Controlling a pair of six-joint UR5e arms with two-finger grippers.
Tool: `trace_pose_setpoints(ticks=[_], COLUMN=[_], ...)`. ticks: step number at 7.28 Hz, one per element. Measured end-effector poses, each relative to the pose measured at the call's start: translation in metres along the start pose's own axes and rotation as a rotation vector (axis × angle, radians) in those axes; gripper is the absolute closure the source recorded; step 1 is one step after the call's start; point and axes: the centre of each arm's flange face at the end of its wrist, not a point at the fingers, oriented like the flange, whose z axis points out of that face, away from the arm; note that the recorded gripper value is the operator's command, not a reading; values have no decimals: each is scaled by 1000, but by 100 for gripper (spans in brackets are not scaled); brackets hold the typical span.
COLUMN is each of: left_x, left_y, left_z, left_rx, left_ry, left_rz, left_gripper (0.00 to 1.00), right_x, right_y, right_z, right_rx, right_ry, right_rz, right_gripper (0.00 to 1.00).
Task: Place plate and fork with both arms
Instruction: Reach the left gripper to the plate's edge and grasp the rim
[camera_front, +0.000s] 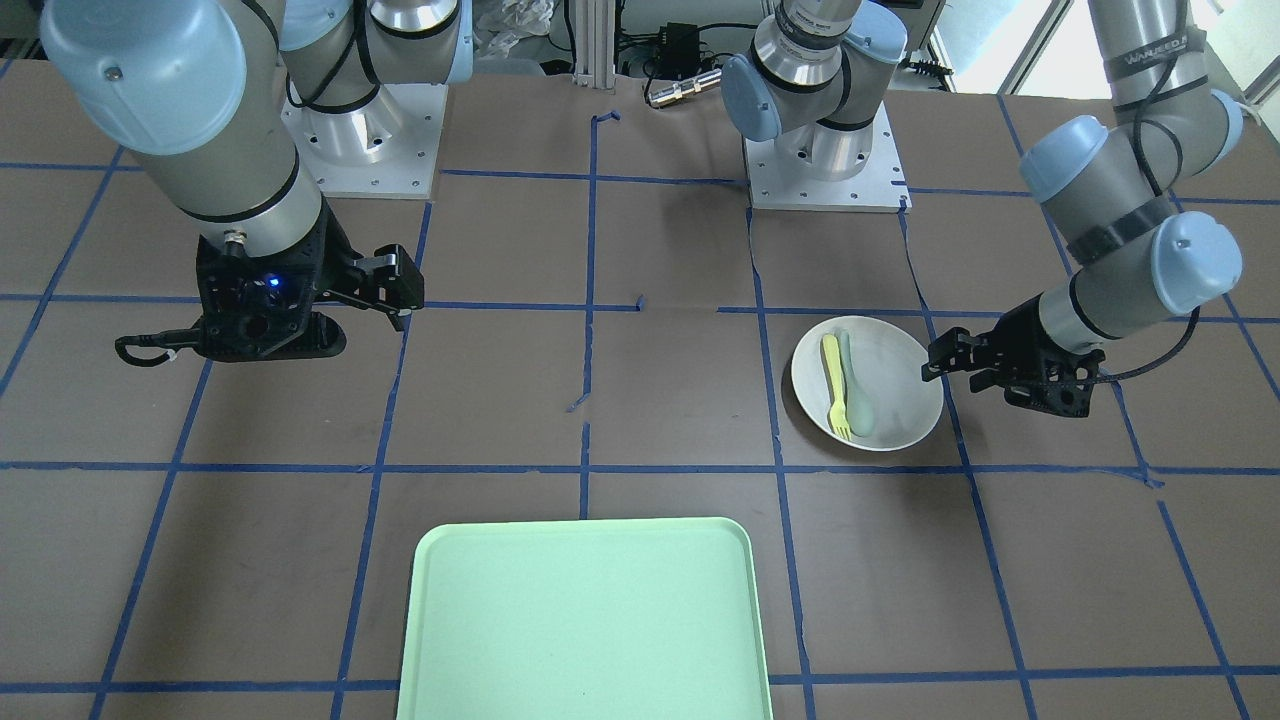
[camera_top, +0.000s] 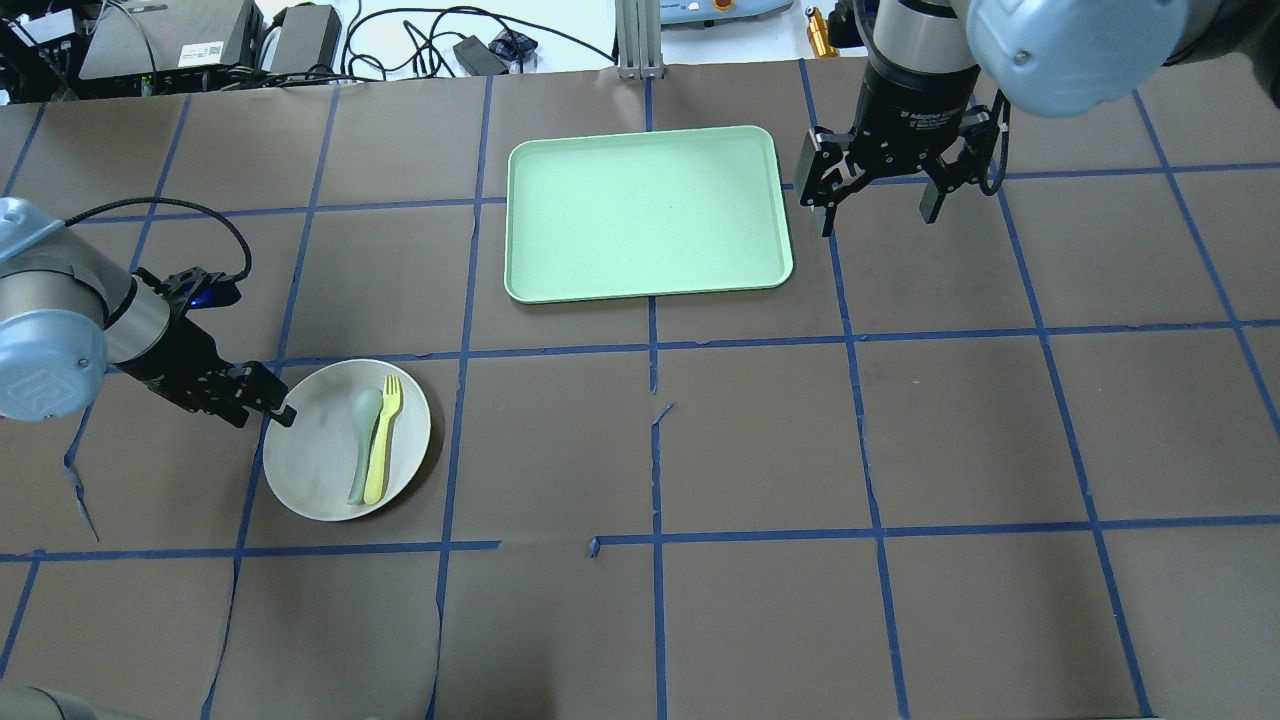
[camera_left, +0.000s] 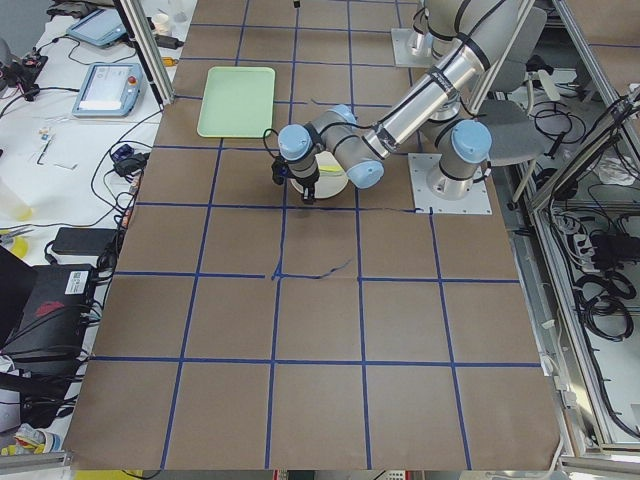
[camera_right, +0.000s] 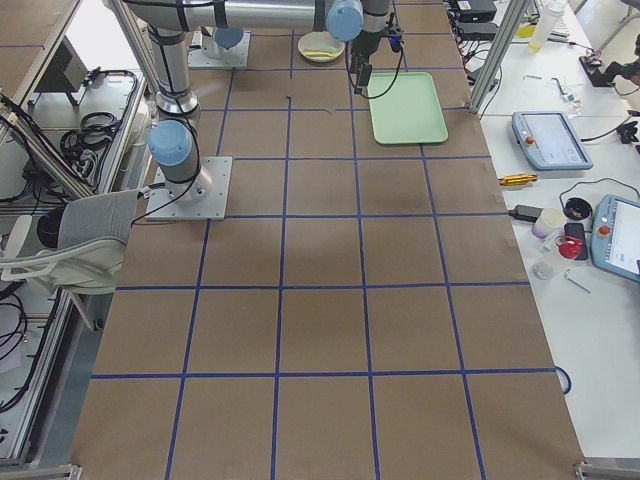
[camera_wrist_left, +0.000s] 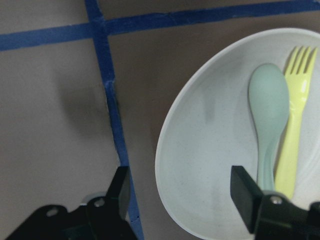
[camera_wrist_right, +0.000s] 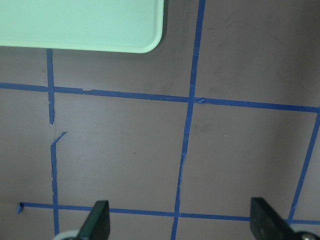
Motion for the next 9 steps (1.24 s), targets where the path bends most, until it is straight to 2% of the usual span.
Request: trace_pose_setpoints(ticks=[1, 2, 3, 5, 7, 9], left_x=[-5, -7, -9, -14, -18, -18], left_y=[-1, -2, -1, 0, -5, -17], left_z=[10, 17, 21, 22, 13, -13], left_rx=[-15, -28, -42, -74, -81, -81], left_ry=[9, 17, 17, -17, -38, -5], left_rz=[6, 17, 26, 32, 31, 18], left_gripper=[59, 72, 100, 100, 100, 100], right_x=[0, -1, -1, -1, -1, -1], right_y=[0, -1, -1, -1, -1, -1], right_z=[1, 2, 2, 2, 1, 1], right_rx=[3, 5, 6, 8, 9, 10], right_ry=[-2, -6, -9, -10, -10, -7], right_rz=[0, 0, 0, 0, 0, 0], right_gripper=[0, 0, 0, 0, 0, 0])
